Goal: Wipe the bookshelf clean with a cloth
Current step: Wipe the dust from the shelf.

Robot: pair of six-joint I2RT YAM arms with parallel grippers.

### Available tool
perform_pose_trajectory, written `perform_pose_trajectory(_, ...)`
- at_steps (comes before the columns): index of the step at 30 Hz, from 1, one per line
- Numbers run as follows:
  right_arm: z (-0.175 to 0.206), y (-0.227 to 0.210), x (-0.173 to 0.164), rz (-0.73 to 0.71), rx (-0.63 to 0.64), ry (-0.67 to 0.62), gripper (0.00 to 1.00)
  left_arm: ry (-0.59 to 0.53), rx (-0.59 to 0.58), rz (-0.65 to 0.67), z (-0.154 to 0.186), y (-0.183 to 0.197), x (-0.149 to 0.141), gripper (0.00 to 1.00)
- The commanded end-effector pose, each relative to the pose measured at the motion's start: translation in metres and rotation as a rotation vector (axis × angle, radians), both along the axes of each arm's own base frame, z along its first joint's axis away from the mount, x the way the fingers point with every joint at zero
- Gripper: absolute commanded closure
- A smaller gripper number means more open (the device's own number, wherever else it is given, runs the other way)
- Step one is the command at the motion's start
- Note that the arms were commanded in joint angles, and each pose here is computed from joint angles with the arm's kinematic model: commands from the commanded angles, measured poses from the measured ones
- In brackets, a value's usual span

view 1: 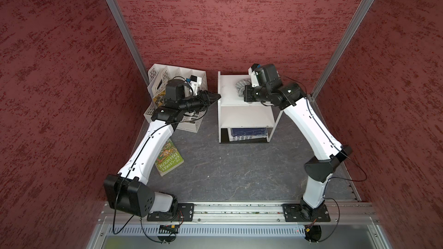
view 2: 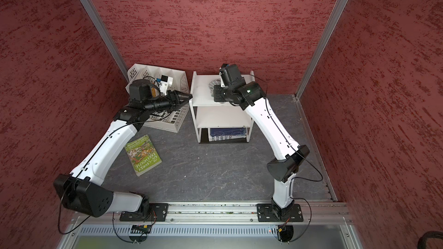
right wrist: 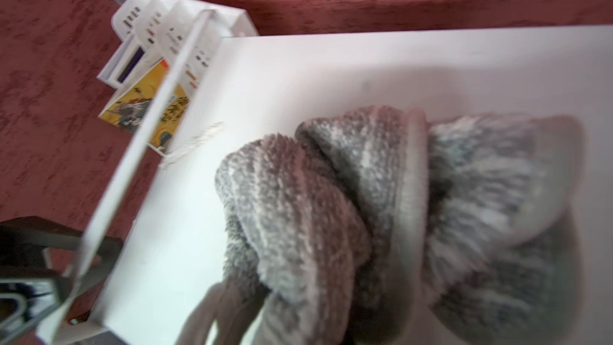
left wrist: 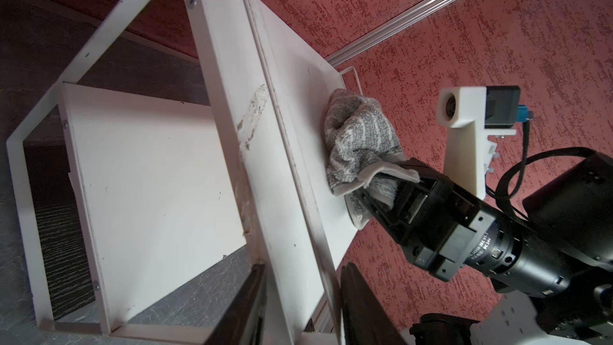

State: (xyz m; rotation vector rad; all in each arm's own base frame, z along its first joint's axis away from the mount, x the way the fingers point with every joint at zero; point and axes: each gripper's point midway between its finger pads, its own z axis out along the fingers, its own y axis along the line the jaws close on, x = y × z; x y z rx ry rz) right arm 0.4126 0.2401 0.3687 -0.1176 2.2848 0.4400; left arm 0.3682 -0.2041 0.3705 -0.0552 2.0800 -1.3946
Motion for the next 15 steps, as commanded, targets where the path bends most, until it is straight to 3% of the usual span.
perform_pose_trajectory(1,-0.056,-0.064,-0.016,-0.137,-0.210,0.185,0.95,-0.004,0.019,-0.002,-0.001,0.001,0.003,0.56)
perform_pose_trajectory(7,-0.055,-0.048,-0.028,-0.092,-0.108,0.217,0.94,-0.018,0.046,0.005,0.004,0.006,0.002,0.47)
perform_pose_trajectory(15,-0.026,0.029,-0.045,0.146,0.080,0.144,0.91,-0.077,0.068,0.033,0.028,0.021,-0.006,0.26)
